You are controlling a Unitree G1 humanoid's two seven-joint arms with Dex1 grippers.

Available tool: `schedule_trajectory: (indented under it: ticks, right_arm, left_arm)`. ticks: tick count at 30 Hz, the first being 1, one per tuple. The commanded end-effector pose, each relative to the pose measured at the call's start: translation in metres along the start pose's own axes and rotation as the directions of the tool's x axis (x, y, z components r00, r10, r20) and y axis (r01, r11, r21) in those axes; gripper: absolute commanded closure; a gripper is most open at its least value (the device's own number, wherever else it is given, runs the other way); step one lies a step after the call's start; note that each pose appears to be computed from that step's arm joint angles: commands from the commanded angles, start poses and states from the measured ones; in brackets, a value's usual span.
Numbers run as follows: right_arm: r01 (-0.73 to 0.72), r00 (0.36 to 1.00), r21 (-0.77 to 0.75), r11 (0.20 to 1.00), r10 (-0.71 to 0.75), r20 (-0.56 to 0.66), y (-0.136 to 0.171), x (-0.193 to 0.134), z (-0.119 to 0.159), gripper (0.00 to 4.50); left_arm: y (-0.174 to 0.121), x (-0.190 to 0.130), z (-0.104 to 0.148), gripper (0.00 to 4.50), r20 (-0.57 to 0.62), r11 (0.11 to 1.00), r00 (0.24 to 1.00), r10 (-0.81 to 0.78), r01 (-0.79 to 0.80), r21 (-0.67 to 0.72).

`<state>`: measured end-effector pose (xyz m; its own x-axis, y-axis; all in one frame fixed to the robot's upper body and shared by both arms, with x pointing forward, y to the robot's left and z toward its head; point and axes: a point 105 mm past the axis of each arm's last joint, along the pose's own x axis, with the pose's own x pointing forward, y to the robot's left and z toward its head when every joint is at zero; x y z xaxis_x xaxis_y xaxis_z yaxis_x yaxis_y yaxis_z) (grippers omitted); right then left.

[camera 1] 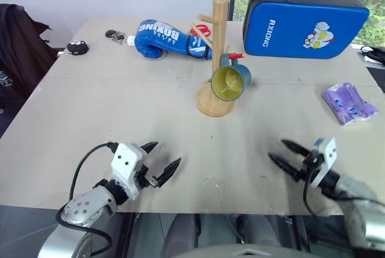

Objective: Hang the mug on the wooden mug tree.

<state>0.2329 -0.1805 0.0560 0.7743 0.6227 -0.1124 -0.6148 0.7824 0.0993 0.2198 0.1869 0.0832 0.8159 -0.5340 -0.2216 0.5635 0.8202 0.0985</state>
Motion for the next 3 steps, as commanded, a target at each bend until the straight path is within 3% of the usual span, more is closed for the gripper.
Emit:
schedule_trajectory:
  ticks: [1,3]
  right_arm:
    - [0.054,0.997,-0.091,0.994,-0.049,0.054,0.0027,-0.0052,0.009,0.92]
    - [0.076,0.996,-0.097,0.992,-0.071,0.059,0.0026,-0.0089,0.0058,0.92]
  left_arm:
    - [-0.0025,0.0005,-0.0026,0.0,0.028,0.998,0.999,-0.045,0.043,0.051]
    - [-0.0035,0.0021,-0.0017,0.0,0.04,0.996,0.997,-0.066,0.064,0.066]
